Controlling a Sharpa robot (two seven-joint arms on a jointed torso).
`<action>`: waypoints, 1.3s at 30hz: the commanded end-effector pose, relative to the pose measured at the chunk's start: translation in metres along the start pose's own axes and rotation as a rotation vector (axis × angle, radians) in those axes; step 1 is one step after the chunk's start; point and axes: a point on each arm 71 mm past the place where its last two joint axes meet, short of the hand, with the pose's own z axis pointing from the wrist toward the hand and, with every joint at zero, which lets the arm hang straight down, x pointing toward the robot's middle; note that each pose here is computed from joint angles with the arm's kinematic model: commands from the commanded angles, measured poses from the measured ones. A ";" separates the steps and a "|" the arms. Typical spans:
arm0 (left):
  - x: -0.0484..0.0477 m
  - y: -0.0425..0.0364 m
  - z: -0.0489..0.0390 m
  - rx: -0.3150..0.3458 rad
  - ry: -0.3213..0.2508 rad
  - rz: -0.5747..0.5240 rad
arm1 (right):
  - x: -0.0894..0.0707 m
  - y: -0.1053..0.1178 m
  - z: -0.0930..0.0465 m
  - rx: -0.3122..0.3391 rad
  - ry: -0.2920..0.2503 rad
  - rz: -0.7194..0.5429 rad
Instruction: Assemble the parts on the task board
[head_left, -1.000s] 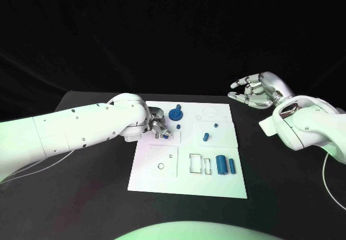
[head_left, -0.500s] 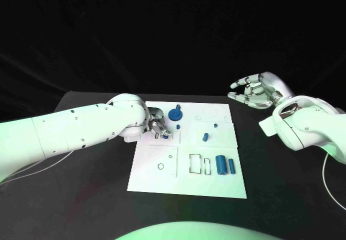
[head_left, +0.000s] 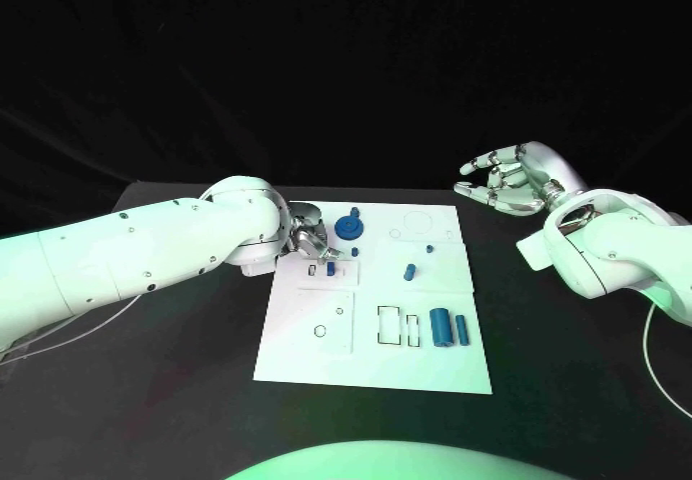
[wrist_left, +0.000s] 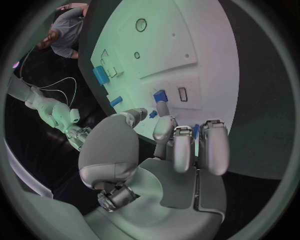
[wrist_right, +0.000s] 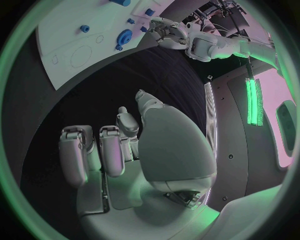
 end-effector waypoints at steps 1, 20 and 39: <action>-0.0052 -0.0018 -0.0032 0.011 -0.014 -0.001 | 0.000 0.001 0.000 -0.013 0.001 -0.003; -0.0675 0.0245 0.0012 -0.063 -0.134 -0.080 | 0.000 -0.002 0.001 -0.006 0.002 -0.004; -0.0693 0.0330 0.0261 -0.154 -0.064 -0.005 | 0.001 -0.003 0.001 -0.003 0.006 -0.004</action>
